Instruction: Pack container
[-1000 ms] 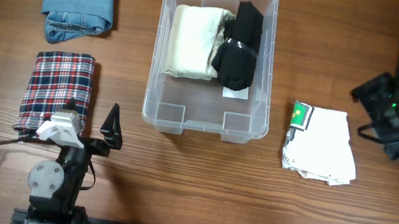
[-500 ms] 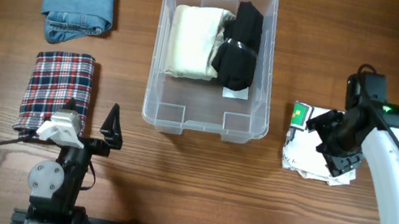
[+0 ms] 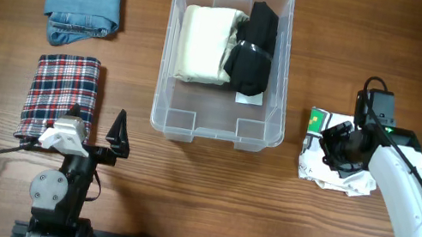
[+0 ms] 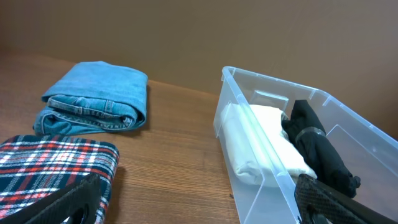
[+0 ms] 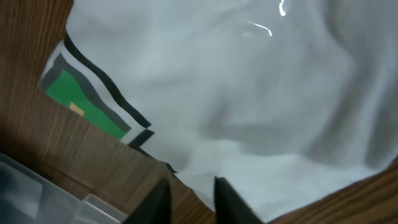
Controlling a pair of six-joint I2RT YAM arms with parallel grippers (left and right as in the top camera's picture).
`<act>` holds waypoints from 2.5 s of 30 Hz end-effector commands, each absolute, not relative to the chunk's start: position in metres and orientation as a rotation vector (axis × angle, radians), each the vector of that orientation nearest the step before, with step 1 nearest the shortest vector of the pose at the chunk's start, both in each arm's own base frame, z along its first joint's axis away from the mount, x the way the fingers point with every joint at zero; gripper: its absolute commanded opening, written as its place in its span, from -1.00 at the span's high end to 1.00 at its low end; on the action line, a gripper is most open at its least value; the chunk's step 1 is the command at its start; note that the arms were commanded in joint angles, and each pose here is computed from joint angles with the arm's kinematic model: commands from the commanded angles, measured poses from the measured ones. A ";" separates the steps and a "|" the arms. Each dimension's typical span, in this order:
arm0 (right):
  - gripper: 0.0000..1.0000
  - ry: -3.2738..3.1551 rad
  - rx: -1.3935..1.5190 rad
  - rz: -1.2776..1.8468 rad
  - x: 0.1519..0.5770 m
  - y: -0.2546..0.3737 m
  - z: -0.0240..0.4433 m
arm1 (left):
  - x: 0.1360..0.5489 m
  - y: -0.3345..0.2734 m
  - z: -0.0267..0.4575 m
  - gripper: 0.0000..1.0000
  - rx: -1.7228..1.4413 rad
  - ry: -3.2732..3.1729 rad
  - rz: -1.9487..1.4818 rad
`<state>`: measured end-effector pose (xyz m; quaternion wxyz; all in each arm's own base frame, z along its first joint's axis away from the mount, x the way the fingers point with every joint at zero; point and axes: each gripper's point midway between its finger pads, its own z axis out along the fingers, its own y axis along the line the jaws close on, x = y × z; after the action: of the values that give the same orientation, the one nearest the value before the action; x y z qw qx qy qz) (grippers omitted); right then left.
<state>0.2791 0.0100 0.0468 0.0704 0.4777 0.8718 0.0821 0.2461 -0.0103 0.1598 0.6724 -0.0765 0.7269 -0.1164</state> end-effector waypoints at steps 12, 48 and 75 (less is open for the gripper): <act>0.90 2.638 1.444 0.207 0.299 0.005 0.005 | 0.246 -0.011 0.158 -0.99 -0.156 1.639 -0.258; 0.91 2.762 1.198 0.293 0.366 -0.064 0.122 | 0.246 -0.011 0.158 -0.99 -0.156 1.639 -0.258; 0.90 2.737 1.223 0.410 0.358 -0.040 -0.008 | 0.246 -0.011 0.158 -0.99 -0.156 1.639 -0.258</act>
<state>0.3554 -0.0504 0.0112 0.0745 0.3971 0.9069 0.1198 0.2461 -0.0103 0.1598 0.6724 -0.0765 0.7269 -0.1164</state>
